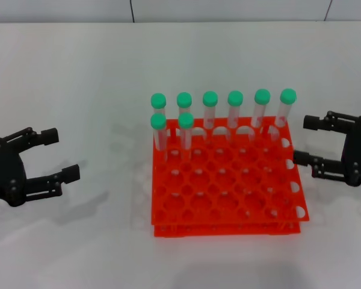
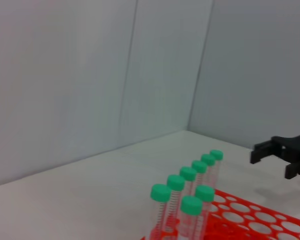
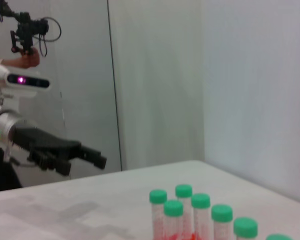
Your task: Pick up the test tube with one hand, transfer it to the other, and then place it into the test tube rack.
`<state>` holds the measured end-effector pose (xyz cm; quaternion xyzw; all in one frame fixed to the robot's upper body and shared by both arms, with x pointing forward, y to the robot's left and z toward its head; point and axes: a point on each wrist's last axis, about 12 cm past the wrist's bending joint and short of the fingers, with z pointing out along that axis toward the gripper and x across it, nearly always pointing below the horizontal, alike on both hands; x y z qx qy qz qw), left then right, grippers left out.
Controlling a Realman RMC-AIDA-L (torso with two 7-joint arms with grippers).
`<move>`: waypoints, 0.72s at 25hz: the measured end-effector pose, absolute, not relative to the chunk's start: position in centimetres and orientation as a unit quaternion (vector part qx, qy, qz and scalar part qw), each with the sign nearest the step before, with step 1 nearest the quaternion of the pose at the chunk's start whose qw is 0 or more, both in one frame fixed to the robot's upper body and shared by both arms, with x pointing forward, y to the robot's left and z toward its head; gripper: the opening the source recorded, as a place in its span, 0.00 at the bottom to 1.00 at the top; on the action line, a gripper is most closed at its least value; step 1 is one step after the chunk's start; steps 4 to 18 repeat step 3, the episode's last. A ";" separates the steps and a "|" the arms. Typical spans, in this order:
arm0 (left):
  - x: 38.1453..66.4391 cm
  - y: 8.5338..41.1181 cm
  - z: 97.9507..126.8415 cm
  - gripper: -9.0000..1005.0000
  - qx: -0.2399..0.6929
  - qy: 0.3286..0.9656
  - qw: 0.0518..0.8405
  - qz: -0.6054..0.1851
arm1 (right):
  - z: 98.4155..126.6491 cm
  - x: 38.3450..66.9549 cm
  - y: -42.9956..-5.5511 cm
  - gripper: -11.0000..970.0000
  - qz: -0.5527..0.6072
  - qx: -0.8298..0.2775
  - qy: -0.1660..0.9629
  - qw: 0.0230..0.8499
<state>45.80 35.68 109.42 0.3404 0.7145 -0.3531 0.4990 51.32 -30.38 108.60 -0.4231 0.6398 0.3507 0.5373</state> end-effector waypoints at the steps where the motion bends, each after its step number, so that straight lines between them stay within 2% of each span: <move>1: 45.9 35.7 109.6 0.89 0.346 0.713 0.496 -0.354 | 108.5 51.2 -30.4 0.62 0.349 -0.424 0.641 0.536; 18: 46.2 35.7 109.8 0.89 0.361 0.711 0.486 -0.357 | 108.2 51.0 -30.4 0.62 0.346 -0.425 0.644 0.533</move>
